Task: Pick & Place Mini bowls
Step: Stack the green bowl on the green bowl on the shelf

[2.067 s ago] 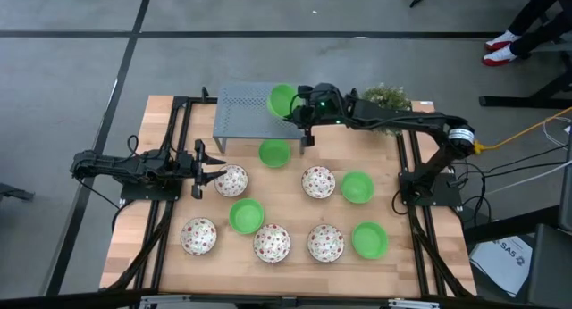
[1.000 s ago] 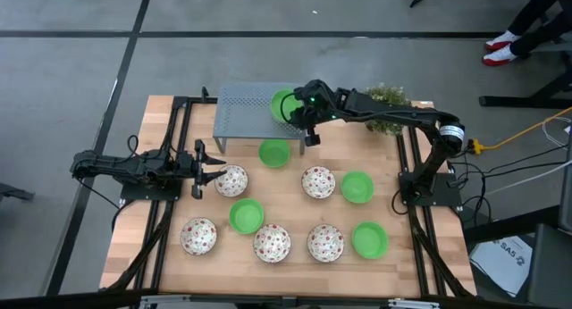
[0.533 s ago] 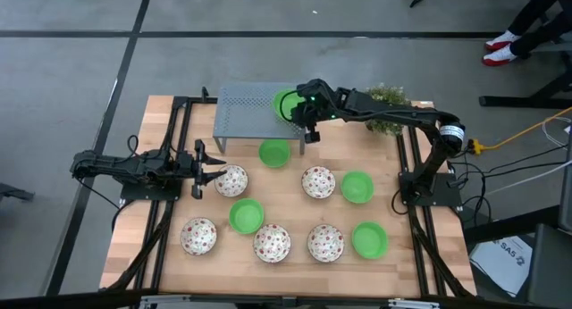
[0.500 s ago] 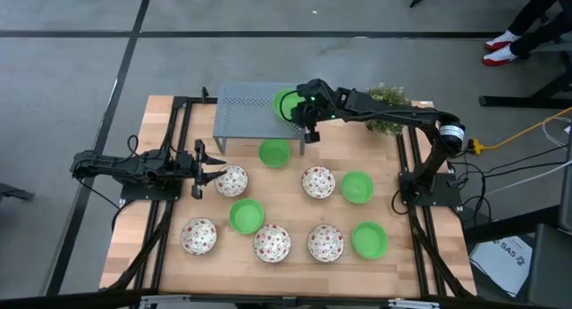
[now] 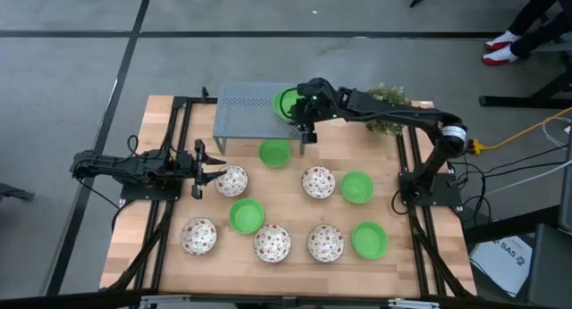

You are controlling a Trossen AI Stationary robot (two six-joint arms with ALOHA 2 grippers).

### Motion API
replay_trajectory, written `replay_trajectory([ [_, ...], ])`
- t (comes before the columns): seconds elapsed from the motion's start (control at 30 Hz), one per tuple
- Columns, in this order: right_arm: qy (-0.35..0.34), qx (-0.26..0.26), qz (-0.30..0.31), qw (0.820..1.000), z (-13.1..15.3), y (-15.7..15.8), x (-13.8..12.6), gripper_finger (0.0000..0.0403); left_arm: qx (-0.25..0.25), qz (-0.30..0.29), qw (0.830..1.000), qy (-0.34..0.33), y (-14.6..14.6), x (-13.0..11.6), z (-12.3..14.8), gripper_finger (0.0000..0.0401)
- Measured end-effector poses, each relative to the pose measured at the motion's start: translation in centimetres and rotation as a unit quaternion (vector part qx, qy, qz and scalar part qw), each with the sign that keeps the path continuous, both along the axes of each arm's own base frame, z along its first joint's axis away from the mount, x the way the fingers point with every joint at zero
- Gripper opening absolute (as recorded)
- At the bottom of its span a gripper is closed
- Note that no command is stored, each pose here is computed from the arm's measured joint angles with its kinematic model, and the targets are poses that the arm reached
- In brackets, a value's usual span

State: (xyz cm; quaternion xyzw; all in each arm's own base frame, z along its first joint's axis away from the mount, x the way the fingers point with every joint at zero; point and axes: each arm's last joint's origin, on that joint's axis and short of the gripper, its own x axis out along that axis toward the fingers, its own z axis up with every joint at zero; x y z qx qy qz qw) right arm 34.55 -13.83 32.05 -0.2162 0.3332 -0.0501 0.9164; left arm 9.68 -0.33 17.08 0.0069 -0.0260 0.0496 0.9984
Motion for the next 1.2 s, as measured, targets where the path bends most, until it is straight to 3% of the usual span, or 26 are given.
replay_trajectory([
  [0.27,-0.044,0.007,-0.011,0.999,2.9,1.1,-1.7,0.0189,0.000,0.000,1.000,0.000,0.0,0.0,0.0,0.0143],
  [0.57,-0.041,0.042,0.006,0.998,4.2,4.3,-2.8,0.0189,0.000,0.000,1.000,0.000,0.0,0.0,0.0,0.0143],
  [0.93,-0.040,0.077,-0.014,0.996,4.3,10.0,-2.3,0.0189,0.000,0.000,1.000,0.000,0.0,0.0,0.0,0.0143],
  [1.03,-0.044,0.106,-0.024,0.993,4.2,12.3,-2.1,0.0189,0.000,0.000,1.000,0.000,0.0,0.0,0.0,0.0143],
  [1.2,-0.037,0.153,0.010,0.988,4.0,17.3,-2.3,0.0189,0.000,0.000,1.000,0.000,0.0,0.0,0.0,0.0143],
])
